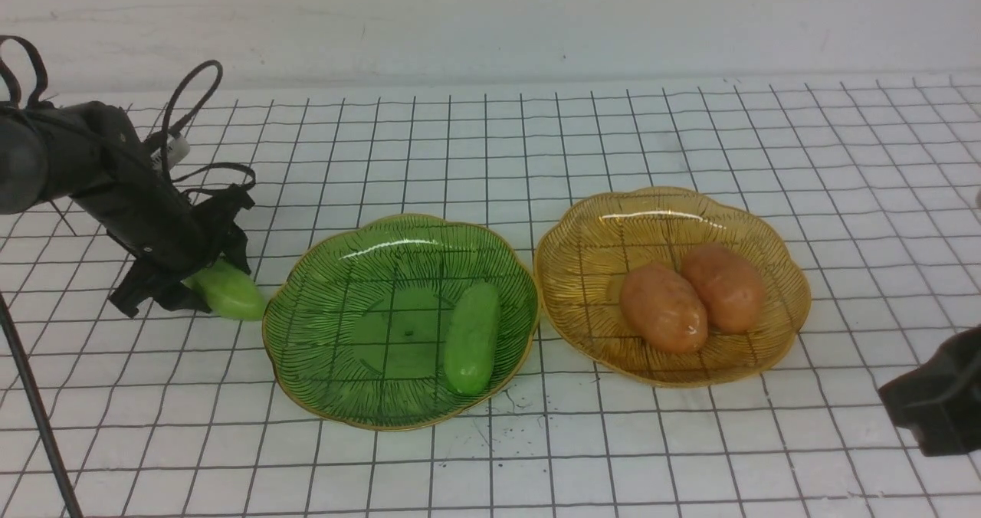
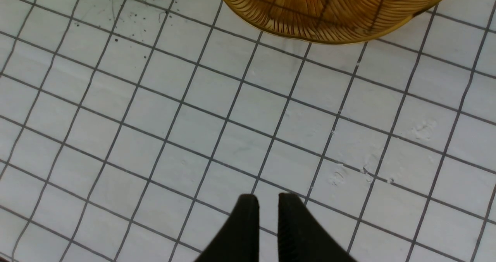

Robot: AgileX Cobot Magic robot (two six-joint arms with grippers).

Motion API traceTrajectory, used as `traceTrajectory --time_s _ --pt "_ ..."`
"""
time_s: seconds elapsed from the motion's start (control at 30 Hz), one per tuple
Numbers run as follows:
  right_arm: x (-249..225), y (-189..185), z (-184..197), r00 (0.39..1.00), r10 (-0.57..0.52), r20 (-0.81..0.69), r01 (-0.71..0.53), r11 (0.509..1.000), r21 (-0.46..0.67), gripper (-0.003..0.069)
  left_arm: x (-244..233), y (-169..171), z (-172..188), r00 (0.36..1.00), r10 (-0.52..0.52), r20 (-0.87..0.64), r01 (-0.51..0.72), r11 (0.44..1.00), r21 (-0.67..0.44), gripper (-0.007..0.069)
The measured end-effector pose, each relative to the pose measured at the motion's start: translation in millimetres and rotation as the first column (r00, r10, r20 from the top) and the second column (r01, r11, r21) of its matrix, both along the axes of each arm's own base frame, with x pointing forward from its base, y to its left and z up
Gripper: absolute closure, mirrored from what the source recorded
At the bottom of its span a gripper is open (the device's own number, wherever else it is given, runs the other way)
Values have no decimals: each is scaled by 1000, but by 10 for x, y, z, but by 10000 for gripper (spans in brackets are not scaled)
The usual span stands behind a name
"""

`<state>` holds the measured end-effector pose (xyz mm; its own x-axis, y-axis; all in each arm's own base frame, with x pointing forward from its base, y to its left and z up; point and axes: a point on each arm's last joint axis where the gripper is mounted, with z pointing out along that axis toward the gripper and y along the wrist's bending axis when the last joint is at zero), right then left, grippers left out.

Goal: Put different types of vegetables on the plate.
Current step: 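Put the green cucumber next to the left plate into that plate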

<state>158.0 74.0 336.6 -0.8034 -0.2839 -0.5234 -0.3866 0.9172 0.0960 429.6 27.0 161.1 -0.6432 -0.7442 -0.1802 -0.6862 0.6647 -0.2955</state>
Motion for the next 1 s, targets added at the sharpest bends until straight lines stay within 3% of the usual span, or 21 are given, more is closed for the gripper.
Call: traceTrajectory --time_s 0.13,0.27,0.37,0.5,0.6,0.67,0.77,1.0 --pt "10 3 6 1000 -1 12 1 1000 5 594 -80 2 322 984 -176 28 174 982 75 239" --pt "19 7 13 1000 -3 24 2 1000 10 594 -211 -115 829 910 -409 65 394 904 163 239" --pt "25 9 17 1000 -3 31 3 1000 13 594 -343 -353 1036 813 -579 56 564 809 167 239" --pt "30 11 21 999 0 40 -1 1000 14 594 -386 -783 956 685 -728 25 719 681 137 239" --pt "31 11 21 999 6 43 -6 1000 11 594 -391 -1007 866 633 -775 8 768 628 127 239" --pt "29 9 20 999 16 44 -16 1000 3 594 -391 -1268 711 560 -828 -18 823 554 127 239" --pt "-12 -12 27 999 20 34 -20 1000 -10 594 -404 -1471 585 497 -866 -48 862 488 137 231" --pt "-390 -202 254 990 -44 137 39 998 39 594 -428 -1672 414 433 -896 -98 897 418 143 67"
